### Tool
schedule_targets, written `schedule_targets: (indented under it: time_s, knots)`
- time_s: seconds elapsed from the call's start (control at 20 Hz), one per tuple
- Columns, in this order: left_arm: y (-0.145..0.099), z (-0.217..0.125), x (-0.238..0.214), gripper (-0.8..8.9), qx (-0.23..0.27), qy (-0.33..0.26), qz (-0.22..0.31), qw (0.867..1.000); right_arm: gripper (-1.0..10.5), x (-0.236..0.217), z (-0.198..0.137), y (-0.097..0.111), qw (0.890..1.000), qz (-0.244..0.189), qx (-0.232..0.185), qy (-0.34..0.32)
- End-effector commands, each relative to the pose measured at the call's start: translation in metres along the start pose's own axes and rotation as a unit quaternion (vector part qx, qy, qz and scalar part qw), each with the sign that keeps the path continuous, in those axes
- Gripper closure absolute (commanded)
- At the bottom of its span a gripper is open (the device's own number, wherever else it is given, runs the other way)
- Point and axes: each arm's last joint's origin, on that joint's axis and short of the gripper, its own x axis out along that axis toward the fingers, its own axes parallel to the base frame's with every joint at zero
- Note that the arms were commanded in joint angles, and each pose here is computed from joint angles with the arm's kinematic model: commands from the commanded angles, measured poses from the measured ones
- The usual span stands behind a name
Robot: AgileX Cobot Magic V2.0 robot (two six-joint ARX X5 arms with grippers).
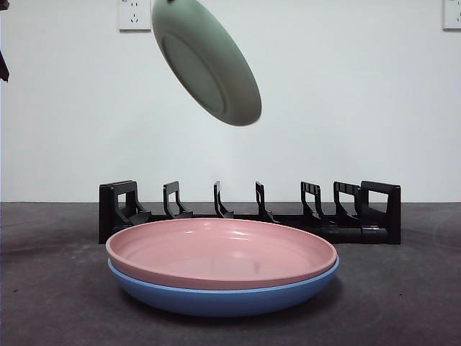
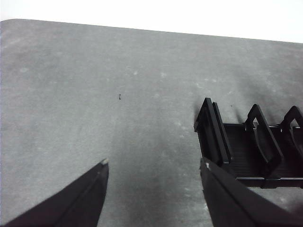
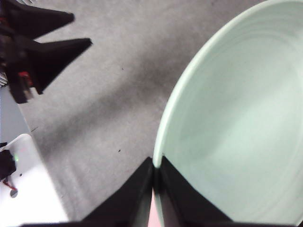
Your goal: Place the plate
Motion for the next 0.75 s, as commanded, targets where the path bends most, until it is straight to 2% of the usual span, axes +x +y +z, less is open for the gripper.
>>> schedule_targets:
  time_s: [0.05,0.2,0.5,0.75]
  knots:
    - [-0.001,0.004,-0.001,5.04,0.000,-0.009,-0.004,1.000,9.3,-0.012,0.003,0.017,0.999,-0.005,-0.033,-0.033]
    - [-0.001,0.004,-0.001,5.04,0.000,-0.010,-0.004,1.000,9.3,-0.022,-0.002,0.032,0.998,-0.003,-0.047,-0.040]
    - [-0.001,0.004,-0.001,5.04,0.000,-0.010,-0.004,1.000,9.3,-0.028,-0.016,0.063,0.992,-0.056,-0.106,-0.036]
    - [-0.001,0.004,-0.001,5.04,0.000,-0.010,-0.004,1.000,9.3,-0.027,-0.029,0.088,0.985,-0.040,-0.148,-0.074]
